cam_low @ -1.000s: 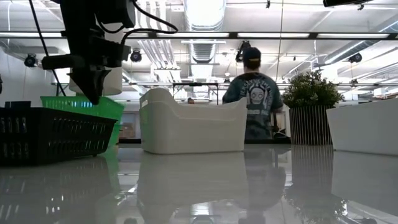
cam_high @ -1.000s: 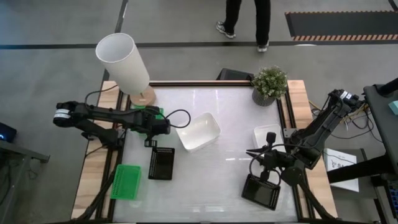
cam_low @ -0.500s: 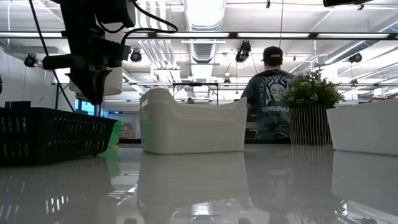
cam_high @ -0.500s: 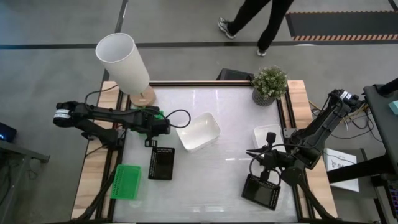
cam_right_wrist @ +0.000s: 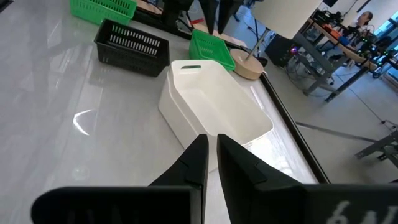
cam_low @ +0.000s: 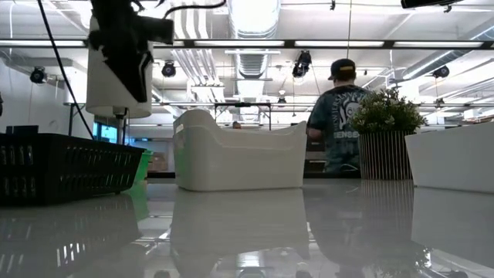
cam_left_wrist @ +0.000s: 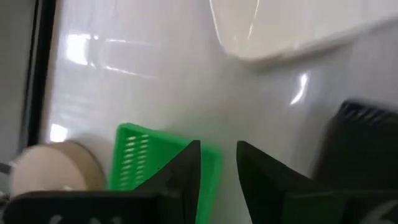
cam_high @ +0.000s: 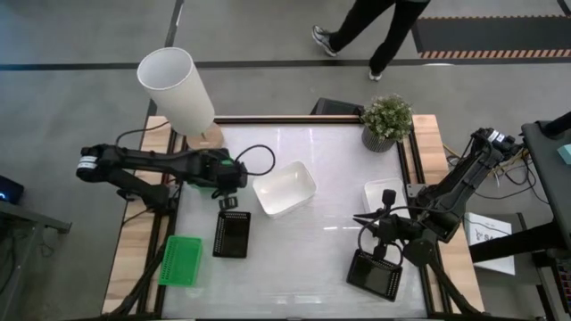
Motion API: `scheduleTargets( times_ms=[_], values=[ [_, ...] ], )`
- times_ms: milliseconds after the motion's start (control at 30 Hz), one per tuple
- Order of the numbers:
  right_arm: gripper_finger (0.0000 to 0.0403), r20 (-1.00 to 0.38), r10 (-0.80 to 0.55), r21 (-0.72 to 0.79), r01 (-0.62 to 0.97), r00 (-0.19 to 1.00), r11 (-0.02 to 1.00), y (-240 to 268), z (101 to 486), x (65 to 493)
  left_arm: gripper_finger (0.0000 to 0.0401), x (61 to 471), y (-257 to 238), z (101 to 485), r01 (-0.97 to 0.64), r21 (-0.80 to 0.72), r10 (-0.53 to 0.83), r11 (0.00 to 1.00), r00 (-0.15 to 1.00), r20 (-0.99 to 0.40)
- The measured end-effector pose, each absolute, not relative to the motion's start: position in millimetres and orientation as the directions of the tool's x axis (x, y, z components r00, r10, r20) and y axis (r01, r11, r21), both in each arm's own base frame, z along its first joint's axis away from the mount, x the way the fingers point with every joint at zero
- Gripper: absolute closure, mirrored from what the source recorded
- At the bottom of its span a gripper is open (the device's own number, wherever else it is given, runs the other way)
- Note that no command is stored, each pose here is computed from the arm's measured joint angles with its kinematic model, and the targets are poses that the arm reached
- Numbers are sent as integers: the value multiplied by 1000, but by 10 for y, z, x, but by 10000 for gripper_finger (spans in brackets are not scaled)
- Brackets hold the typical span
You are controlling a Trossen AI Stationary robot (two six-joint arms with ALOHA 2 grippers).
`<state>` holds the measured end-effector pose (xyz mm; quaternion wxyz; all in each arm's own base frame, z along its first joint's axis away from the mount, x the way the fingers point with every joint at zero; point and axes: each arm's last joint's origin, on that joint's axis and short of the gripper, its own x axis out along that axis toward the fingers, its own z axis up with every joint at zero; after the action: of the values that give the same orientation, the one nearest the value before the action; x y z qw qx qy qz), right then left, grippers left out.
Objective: Stack baskets by color
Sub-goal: Stack the left black bin on top of the black bin
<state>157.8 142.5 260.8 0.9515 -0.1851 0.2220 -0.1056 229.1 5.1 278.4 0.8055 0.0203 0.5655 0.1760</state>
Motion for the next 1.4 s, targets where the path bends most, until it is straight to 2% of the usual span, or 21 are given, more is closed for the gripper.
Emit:
scheduleTargets(
  times_ms=[100, 300, 533, 933, 1167, 1400],
  values=[
    [376, -384, -283, -401, 118, 879, 909, 1424, 2608, 1578, 314, 2309, 24, 2844, -376, 132, 264, 917, 324, -909],
    [376, -383, -285, -452, 91, 879, 888, 1424, 2608, 1577, 315, 2308, -90, 2835, -549, -126, 77, 826, 331, -940],
    [376, -383, -285, -501, 62, 879, 863, 1424, 2607, 1576, 315, 2286, -325, 2827, -685, -249, -16, 684, 328, -945],
    [376, -402, -268, -537, 11, 875, 843, 1425, 2597, 1573, 315, 2070, -764, 2534, -830, -208, -50, 517, 214, -976],
    [376, -405, -270, -537, 12, 873, 844, 1422, 2591, 1570, 315, 1992, -806, 2325, -871, -123, -22, 475, 128, -992],
    [376, -406, -270, -521, 22, 873, 853, 1422, 2591, 1570, 315, 2016, -823, 2141, -875, -44, -12, 482, 44, -999]
  ],
)
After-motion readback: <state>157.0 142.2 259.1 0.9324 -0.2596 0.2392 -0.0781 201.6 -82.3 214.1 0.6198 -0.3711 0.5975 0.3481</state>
